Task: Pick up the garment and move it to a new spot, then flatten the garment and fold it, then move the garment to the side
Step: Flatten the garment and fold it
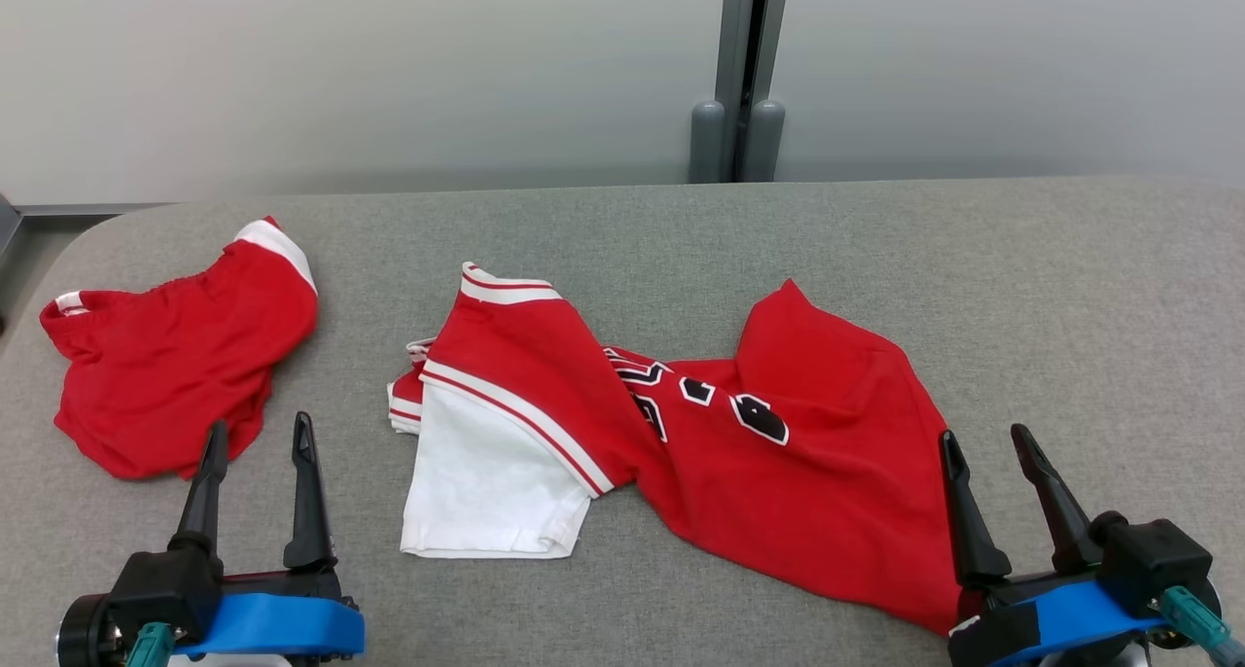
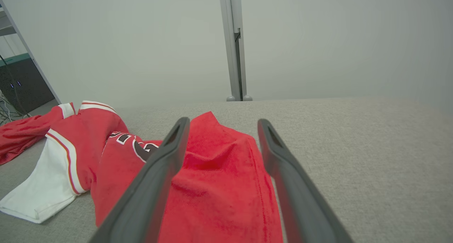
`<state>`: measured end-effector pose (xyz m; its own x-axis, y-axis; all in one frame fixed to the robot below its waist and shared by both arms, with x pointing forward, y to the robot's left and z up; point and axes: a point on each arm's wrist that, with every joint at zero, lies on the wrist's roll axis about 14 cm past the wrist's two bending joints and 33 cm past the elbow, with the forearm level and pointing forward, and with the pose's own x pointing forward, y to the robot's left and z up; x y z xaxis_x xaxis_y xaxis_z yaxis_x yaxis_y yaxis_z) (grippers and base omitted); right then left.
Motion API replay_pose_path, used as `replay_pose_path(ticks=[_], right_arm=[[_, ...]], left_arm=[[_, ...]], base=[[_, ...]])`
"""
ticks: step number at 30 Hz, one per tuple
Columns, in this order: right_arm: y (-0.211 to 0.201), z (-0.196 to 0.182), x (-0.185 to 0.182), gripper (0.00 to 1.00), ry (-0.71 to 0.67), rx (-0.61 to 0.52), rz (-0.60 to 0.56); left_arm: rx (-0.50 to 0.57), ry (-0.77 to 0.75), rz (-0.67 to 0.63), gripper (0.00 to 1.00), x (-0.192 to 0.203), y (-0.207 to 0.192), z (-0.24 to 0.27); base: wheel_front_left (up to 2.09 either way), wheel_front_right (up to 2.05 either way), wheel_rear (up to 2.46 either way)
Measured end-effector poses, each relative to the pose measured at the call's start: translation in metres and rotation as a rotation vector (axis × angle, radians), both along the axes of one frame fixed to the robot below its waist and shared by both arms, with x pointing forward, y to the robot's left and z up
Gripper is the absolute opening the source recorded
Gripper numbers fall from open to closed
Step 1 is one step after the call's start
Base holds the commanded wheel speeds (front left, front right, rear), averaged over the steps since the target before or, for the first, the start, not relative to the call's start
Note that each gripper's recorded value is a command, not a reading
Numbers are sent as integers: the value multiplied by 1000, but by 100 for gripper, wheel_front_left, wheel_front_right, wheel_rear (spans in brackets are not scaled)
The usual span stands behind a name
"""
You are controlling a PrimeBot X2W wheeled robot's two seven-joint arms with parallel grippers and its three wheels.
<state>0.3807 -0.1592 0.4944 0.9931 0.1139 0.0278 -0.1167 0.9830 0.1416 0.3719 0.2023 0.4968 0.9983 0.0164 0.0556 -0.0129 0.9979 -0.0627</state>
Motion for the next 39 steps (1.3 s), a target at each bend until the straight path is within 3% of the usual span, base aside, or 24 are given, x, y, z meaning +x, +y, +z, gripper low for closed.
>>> replay_pose_path(ticks=[7,16,23,29,39], right_arm=[[-6,-10,-3,100,45,-5,-16],[-28,-71,-35,100,245,-4,-83],[-18,-115,-59,100,390,26,-69],[-14,-130,-59,100,424,44,-64],[-3,-133,-56,100,424,57,-36]], left_arm=[[0,23,-18,100,3,-6,-7],[-37,163,-107,100,3,-35,-52],[-55,310,-140,100,-4,-48,-97],[-59,425,-141,100,-13,-47,-130],[-83,484,-160,100,-17,-56,-146]], base=[[0,0,0],[0,0,0],[0,0,0],[0,0,0],[0,0,0]])
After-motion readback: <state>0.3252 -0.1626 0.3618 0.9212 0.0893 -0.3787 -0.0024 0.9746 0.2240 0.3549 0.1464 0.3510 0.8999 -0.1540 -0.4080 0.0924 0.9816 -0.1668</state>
